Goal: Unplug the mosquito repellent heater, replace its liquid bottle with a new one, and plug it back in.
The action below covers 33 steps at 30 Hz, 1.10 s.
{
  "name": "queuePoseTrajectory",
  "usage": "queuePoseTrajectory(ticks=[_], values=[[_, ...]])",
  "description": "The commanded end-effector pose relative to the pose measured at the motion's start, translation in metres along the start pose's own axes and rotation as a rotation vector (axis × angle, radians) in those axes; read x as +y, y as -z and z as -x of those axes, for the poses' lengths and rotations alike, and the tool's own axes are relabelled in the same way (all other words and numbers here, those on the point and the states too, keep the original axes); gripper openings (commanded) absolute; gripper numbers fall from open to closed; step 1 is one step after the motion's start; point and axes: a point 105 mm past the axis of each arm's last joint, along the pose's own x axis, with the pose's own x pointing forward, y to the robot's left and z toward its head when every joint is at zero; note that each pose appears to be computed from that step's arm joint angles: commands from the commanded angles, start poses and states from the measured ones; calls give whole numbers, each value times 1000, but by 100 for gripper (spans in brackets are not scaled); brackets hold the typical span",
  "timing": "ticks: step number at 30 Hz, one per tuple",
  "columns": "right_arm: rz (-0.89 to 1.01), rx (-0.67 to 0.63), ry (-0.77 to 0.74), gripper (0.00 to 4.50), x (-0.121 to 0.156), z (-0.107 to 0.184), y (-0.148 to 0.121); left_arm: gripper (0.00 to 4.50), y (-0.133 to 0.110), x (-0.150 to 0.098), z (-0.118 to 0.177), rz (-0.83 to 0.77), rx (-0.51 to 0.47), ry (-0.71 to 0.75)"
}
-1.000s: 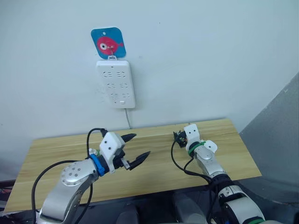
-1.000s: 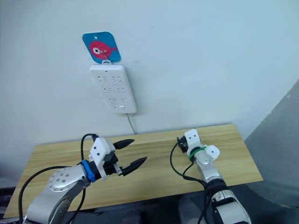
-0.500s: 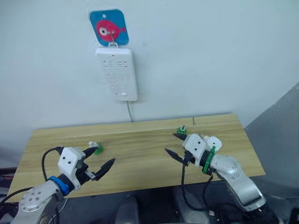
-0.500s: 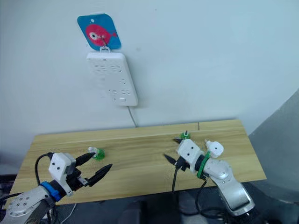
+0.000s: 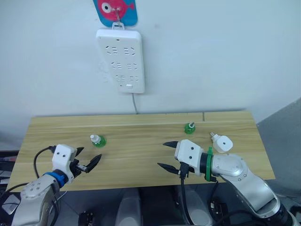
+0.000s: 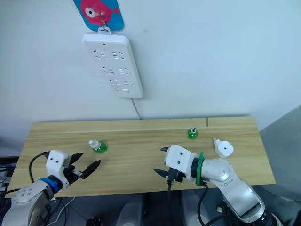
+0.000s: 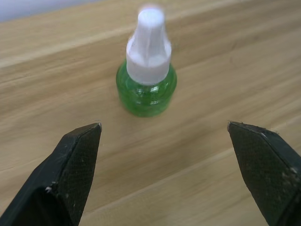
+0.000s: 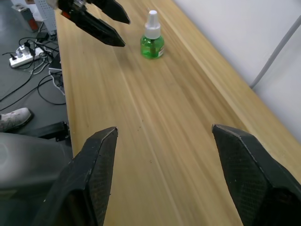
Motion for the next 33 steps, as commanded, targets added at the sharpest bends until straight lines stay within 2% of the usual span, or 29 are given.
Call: queuePoseTrajectory(ticks=[1,5,9,13,22,29,33], values=[[12,-25,-32,332,9,5,-13,450,3,11,-5,-76,23,0],[4,-15,-40,332,12,8,-15,450,-2,12,-16,-97,5,21],[-5,-13,-46,332,12,8,-17,450,-6,1,-29,-140,-5,84],[-18,-10,-45,332,12,9,-17,450,-7,7,-38,-125,-16,44],[-31,-9,-49,332,15,9,-20,450,-7,3,-46,-126,-25,70],[-35,-15,-27,336,12,7,-21,234,3,3,-32,-132,2,80],[-36,-18,-14,336,10,7,-22,223,-2,1,-34,-152,-18,89]])
